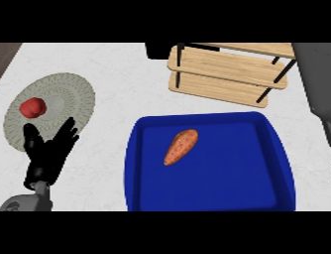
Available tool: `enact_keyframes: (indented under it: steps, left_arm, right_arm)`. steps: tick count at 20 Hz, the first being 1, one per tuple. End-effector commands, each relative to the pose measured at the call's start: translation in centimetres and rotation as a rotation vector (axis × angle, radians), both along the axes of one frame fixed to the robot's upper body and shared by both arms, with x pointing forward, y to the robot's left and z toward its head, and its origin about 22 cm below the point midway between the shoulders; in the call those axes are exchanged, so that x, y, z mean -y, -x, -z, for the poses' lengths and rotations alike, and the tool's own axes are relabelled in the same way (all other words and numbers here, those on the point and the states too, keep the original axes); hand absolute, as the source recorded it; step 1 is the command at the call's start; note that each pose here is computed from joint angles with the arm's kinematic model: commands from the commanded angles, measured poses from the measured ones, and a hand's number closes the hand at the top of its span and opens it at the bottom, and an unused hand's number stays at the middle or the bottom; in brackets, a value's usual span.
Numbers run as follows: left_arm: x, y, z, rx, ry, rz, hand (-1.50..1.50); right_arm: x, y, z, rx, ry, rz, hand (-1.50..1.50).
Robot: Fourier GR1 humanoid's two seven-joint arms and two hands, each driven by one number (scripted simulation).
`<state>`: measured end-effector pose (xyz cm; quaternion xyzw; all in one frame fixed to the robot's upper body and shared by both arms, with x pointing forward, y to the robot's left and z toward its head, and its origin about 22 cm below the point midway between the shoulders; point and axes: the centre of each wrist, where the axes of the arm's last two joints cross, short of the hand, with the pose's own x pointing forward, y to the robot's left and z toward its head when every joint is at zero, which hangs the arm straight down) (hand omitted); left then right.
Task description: Pick the cupcake from the tray and place it in the tiered shelf
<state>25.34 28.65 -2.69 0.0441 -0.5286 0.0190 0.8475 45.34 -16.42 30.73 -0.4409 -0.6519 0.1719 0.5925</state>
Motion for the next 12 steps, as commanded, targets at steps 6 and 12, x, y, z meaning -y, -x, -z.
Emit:
enact_keyframes:
  steps: [6, 12]
  left_arm:
    - [0.3, 0.8, 0.0, 0.006, -0.007, -0.001, 0.0]
    - [0.4, 0.0, 0.1, -0.003, -0.002, 0.003, 0.0]
  right_arm:
    - [2.5, 0.5, -0.5, 0.147, -0.359, 0.009, -1.5]
    - [3.5, 1.1, -2.4, 0.226, -0.565, 0.006, -1.5]
